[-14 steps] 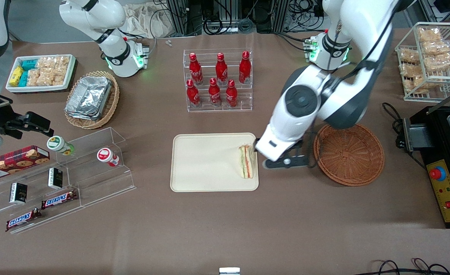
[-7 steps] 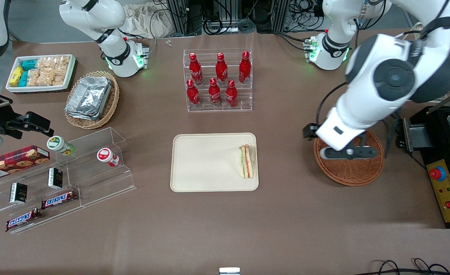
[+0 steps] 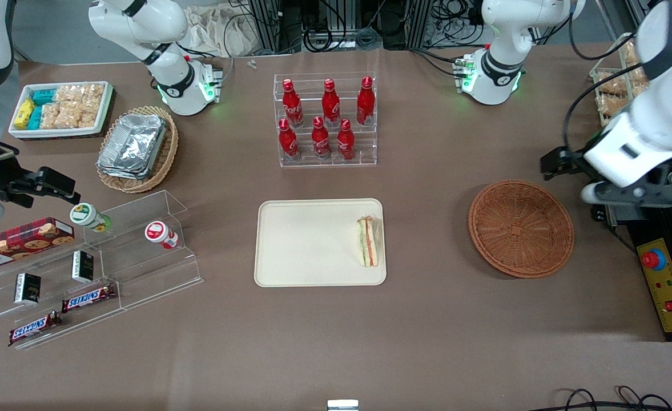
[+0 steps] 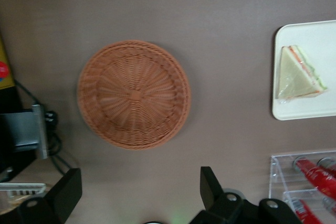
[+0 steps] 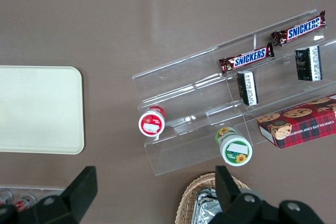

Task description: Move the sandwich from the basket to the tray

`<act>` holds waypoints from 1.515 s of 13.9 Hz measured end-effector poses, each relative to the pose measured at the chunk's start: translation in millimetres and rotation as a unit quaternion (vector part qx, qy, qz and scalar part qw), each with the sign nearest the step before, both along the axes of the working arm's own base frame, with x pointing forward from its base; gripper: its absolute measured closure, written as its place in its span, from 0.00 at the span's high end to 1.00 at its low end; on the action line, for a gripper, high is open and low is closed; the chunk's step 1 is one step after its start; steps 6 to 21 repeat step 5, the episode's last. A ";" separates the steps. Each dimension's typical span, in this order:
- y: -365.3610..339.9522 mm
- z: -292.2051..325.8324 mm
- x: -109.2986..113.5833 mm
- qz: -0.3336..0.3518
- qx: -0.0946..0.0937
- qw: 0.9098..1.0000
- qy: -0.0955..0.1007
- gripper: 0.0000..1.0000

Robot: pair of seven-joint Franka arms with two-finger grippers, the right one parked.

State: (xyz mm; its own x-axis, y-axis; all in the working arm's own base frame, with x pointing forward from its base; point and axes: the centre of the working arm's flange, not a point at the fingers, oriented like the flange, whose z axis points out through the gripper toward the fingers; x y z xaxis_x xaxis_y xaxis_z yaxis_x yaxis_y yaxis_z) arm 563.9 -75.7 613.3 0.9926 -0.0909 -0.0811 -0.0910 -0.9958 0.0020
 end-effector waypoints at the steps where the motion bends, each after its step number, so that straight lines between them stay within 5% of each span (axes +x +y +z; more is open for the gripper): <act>1: 10.6 5.3 -7.1 -0.001 -0.003 1.000 -0.002 1.00; 5: 37.4 11.8 -27.0 -0.005 -0.027 1.000 -0.001 1.00; 21: 37.4 11.8 -27.0 -0.005 -0.027 1.000 -0.001 1.00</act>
